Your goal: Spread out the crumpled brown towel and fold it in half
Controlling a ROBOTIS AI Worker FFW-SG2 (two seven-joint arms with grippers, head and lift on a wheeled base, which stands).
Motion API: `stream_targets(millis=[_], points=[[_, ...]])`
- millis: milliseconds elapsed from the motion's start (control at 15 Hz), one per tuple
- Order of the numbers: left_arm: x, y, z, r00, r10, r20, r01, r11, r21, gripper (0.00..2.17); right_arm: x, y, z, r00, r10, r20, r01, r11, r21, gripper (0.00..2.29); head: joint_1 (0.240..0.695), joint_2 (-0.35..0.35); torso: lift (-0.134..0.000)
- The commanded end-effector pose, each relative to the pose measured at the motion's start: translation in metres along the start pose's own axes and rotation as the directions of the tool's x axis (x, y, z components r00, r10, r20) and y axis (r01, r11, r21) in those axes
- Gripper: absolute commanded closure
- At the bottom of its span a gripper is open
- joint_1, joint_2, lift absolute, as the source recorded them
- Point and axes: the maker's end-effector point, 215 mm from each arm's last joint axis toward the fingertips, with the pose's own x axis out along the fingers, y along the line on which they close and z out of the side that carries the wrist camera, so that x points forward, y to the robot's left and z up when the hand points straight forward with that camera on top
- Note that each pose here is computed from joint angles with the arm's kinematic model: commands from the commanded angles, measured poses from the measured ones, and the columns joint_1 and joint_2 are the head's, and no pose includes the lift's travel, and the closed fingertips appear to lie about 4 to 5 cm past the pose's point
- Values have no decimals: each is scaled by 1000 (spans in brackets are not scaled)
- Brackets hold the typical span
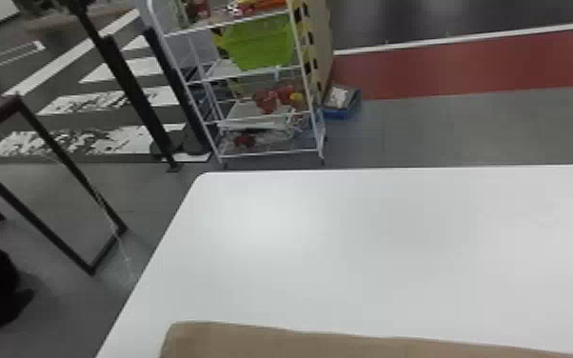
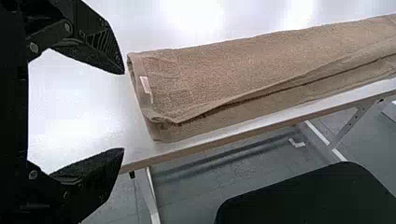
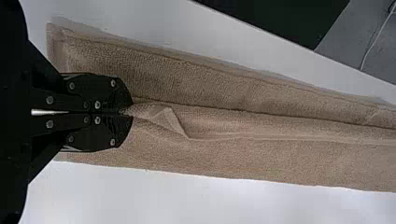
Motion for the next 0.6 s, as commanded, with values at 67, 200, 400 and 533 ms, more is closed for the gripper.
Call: stream_targets(millis=[67,200,400,533], points=[[-1,4,-3,1000,9,-6,-9,1000,6,22,6,27,16,999,39,16,-36,989,-140,1295,695,350,-122],[-2,6,-5,1000,15,-9,-15,1000,7,22,10,36,15,999,51,9,-48,984,-171,1291,695,350,-122],[-1,8,-5,1000,24,-10,-24,1000,8,22,6,19,9,1000,6,8,-5,989,-149,1291,695,350,-122],[-1,8,-5,1000,24,-10,-24,1000,6,22,0,9,3,1000,-16,0,16,988,-153,1291,695,350,-122]])
